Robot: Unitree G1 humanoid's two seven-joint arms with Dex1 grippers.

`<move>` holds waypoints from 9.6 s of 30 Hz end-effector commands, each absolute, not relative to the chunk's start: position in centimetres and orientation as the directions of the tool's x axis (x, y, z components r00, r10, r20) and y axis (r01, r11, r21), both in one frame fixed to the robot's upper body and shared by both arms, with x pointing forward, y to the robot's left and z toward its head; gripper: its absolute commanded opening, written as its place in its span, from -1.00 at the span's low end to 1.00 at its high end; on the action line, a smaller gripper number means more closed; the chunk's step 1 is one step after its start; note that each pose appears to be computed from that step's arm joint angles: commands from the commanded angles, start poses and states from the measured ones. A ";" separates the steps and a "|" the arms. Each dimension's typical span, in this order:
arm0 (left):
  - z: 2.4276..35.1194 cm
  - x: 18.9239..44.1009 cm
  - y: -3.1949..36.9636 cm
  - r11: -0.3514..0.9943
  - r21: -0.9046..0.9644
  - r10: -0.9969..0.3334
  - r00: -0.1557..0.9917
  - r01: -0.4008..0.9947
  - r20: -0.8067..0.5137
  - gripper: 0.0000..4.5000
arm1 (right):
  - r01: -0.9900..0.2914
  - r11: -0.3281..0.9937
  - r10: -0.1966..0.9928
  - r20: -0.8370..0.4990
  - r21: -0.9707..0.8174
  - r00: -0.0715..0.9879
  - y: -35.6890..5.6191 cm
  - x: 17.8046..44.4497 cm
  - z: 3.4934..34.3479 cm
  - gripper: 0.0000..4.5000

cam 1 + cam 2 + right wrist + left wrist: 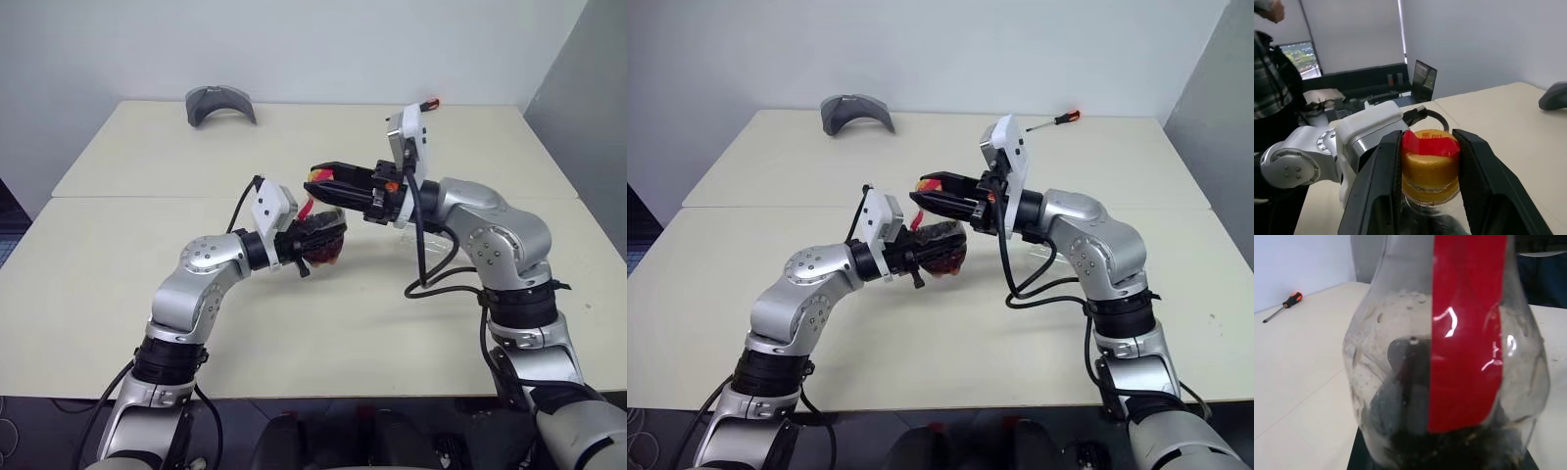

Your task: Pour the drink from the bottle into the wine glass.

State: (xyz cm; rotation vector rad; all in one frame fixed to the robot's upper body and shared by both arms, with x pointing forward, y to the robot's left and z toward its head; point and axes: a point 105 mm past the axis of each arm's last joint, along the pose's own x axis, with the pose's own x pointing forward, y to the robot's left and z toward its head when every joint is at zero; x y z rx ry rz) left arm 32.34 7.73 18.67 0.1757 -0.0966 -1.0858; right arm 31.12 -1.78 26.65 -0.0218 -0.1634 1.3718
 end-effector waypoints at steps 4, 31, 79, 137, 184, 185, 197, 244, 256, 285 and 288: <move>19.3 30.4 7.6 0.400 0.200 -0.913 0.407 0.895 0.005 -0.61 | -0.968 0.021 0.995 0.101 -0.252 -0.005 -1.9 28.1 28.5 -0.45; 19.3 28.9 7.2 0.347 0.178 -0.936 0.351 0.921 0.007 -0.61 | -0.945 0.085 0.995 0.076 -0.315 0.064 -3.0 29.6 28.4 -0.45; 19.3 30.8 9.0 0.566 0.120 -0.824 0.562 0.815 0.074 -0.61 | -0.527 0.841 0.513 -0.128 -0.124 0.849 -12.2 27.1 12.2 -0.45; 20.2 38.1 29.3 0.996 0.083 0.000 0.982 -0.016 0.189 -0.61 | -0.899 0.420 0.900 0.189 -0.128 0.393 -3.0 28.3 24.7 0.99; 15.2 35.0 28.3 0.999 0.038 -0.022 0.998 0.020 0.067 0.97 | -0.873 0.464 0.880 0.187 -0.150 0.436 -2.5 30.1 23.8 1.00; 15.2 34.7 28.1 0.999 0.041 -0.025 0.998 0.022 0.066 0.97 | -0.873 0.464 0.880 0.186 -0.150 0.436 -2.5 30.1 23.8 1.00; 15.4 31.7 26.3 1.000 0.005 -0.024 0.999 0.024 0.036 0.97 | -0.870 0.473 0.877 0.175 -0.138 0.448 -2.9 29.6 23.1 1.00; 15.8 26.7 9.1 0.428 0.022 -0.902 0.428 0.904 -0.060 0.97 | -0.334 0.261 0.221 -0.281 -0.906 0.934 -22.7 32.6 14.0 1.00; 15.9 26.5 8.9 0.432 0.021 -0.901 0.432 0.902 -0.046 0.97 | -0.326 0.207 0.225 -0.279 -0.923 0.933 -21.4 34.8 13.3 1.00; 16.5 26.9 8.7 0.464 0.007 -0.885 0.464 0.886 -0.026 1.00 | -0.231 0.222 0.261 -0.170 -0.947 0.950 -19.6 36.7 15.0 -0.93; 16.4 26.8 9.2 0.492 -0.028 -0.871 0.491 0.870 -0.022 1.00 | -0.202 0.340 0.342 -0.080 -0.918 0.936 -16.8 37.6 16.5 -0.93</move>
